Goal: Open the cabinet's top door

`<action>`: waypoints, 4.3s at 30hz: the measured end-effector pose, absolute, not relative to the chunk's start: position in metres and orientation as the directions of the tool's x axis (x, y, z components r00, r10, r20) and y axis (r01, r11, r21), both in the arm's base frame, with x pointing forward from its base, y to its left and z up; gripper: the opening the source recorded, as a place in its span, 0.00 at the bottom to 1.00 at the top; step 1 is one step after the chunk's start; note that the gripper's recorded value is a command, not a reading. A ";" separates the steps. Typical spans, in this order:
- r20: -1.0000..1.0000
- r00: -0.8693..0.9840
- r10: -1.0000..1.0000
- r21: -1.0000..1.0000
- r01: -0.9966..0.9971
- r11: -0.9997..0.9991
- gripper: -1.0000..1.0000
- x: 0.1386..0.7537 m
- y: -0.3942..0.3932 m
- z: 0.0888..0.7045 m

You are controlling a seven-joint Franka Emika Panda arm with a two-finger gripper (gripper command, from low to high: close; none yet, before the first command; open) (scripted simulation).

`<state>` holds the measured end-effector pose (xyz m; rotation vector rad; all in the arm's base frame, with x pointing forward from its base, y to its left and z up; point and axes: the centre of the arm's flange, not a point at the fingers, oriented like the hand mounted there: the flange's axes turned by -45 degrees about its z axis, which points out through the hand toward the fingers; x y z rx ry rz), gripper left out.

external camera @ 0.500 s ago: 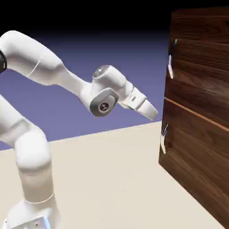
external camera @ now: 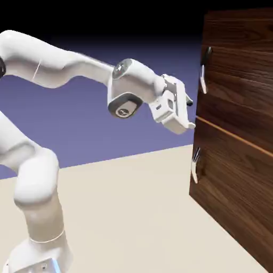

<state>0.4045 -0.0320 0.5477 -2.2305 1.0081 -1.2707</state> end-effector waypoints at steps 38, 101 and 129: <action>-0.874 -0.093 -0.477 -0.479 -0.008 0.878 0.50 0.434 0.042 0.600; -1.000 0.002 0.004 0.003 -0.434 0.901 0.00 0.316 -0.019 0.592; -1.000 0.000 0.000 0.000 -0.788 0.616 0.00 0.208 -0.195 0.591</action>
